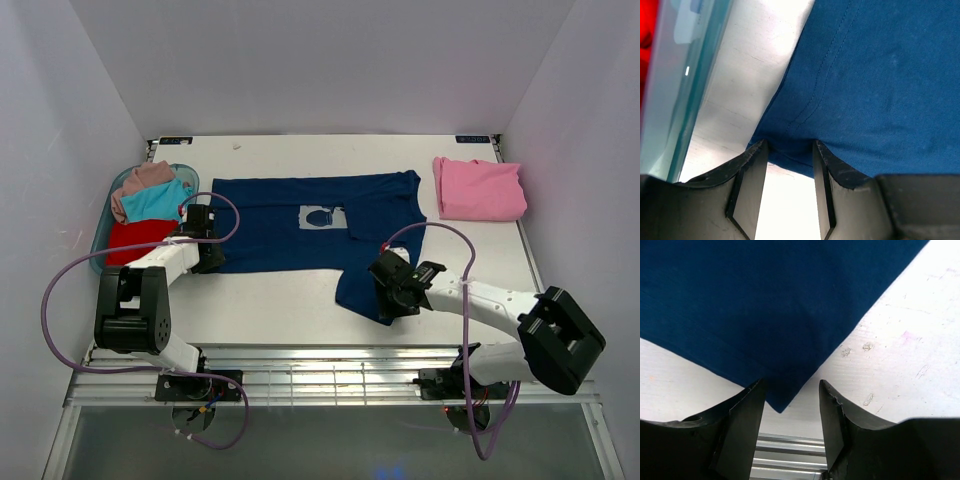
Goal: Fold and stack the t-shirts
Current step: Fold the tshirt
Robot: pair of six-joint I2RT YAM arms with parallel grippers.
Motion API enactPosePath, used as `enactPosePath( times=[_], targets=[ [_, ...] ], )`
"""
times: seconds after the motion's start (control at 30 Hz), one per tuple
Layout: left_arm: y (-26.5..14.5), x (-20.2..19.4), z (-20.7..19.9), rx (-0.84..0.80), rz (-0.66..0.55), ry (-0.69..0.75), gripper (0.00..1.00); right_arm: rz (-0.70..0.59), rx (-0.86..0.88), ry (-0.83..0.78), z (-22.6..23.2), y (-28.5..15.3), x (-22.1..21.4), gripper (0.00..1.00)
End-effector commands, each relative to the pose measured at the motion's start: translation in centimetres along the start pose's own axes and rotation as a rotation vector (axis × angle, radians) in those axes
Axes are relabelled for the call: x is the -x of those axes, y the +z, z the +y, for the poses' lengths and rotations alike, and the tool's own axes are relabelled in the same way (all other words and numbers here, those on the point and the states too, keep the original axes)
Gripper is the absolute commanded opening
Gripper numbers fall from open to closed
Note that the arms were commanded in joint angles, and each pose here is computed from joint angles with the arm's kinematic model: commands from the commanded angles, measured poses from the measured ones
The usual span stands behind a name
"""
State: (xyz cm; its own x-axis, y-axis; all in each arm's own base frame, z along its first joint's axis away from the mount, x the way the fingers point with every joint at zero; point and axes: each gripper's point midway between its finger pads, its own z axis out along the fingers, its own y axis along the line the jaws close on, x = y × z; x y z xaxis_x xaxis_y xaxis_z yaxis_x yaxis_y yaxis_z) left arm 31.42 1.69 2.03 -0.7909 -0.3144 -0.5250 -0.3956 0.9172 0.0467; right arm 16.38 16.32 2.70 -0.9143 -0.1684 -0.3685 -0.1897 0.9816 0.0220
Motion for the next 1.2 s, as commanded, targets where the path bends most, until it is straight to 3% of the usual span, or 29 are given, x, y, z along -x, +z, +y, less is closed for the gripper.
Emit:
enactPosePath(
  times=[0.0,0.23,0.27,0.3,0.4,0.9,1.17],
  targets=[
    [-0.5,0.3,1.4,0.039,-0.008,-0.019,0.51,0.031,-0.005,0.031,-0.2,0.3,-1.2,0.54],
    [-1.1,-0.3,1.3,0.023,0.006,-0.026,0.51,0.058,0.031,0.034,-0.1,1.0,-2.8,0.5],
    [-1.1,-0.3,1.2,0.022,0.008,-0.024,0.51,0.053,0.038,0.034,0.0,1.1,-2.7,0.45],
    [-1.1,-0.4,1.3,0.025,0.011,-0.023,0.5,0.059,0.046,0.031,0.2,1.1,-2.9,0.31],
    [-1.0,-0.3,1.2,0.022,0.012,-0.024,0.49,0.059,0.063,0.036,0.5,1.2,-2.9,0.2],
    [-1.3,0.1,1.5,0.037,0.004,-0.025,0.38,0.023,-0.015,0.032,-0.6,-1.1,-1.1,0.19],
    [-0.4,-0.6,1.0,0.025,0.046,-0.008,0.09,-0.011,-0.032,0.063,-0.7,-2.0,0.0,0.19]
  ],
)
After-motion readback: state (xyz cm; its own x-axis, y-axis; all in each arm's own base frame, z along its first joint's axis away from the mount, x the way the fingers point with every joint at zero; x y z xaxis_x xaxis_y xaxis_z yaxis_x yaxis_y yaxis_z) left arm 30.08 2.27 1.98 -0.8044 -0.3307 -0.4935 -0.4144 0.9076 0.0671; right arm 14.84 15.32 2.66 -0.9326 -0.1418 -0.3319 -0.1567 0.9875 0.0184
